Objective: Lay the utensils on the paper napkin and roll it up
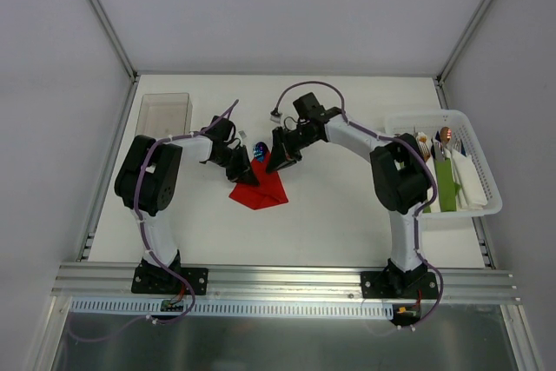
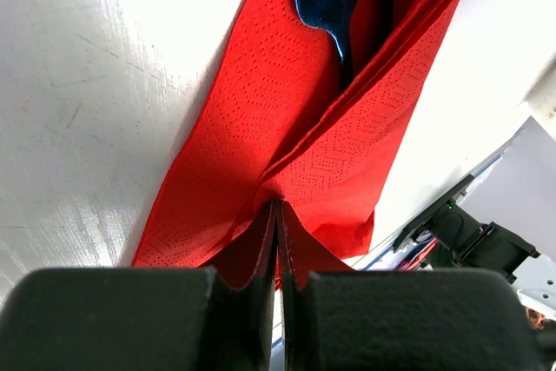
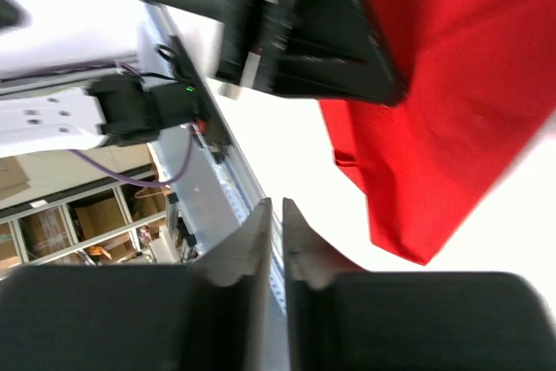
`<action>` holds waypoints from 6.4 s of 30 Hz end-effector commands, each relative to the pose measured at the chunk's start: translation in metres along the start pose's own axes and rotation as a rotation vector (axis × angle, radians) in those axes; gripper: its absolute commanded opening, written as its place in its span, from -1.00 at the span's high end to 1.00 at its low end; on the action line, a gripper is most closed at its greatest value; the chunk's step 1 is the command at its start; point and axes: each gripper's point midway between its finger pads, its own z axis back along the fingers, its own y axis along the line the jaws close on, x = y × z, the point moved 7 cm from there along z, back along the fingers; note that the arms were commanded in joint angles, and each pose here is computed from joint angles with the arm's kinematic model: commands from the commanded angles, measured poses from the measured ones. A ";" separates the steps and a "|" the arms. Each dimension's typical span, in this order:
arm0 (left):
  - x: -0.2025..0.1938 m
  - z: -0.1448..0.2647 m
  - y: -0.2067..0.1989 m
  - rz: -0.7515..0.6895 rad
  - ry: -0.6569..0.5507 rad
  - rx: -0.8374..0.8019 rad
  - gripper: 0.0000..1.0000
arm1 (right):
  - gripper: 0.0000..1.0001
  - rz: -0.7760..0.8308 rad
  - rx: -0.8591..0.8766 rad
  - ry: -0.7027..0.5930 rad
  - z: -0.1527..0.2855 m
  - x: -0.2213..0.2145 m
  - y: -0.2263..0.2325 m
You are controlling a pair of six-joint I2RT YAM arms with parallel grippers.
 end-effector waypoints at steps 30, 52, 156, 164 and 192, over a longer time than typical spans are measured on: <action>0.008 0.040 -0.040 -0.080 -0.133 -0.039 1.00 | 1.00 -0.119 -0.271 0.149 -0.060 -0.058 -0.070; 0.018 -0.010 -0.017 -0.014 -0.077 0.091 1.00 | 0.66 -0.079 -0.158 0.098 -0.050 -0.046 -0.037; -0.044 -0.021 -0.063 -0.091 -0.032 -0.018 0.96 | 1.00 -0.267 -0.510 -0.181 -0.052 0.027 -0.090; -0.059 -0.028 -0.031 0.014 -0.046 0.096 1.00 | 0.99 -0.333 -0.529 -0.228 -0.029 0.026 -0.096; -0.042 0.024 -0.065 -0.082 -0.188 -0.070 0.76 | 1.00 -0.471 -0.526 -0.270 -0.005 0.012 -0.112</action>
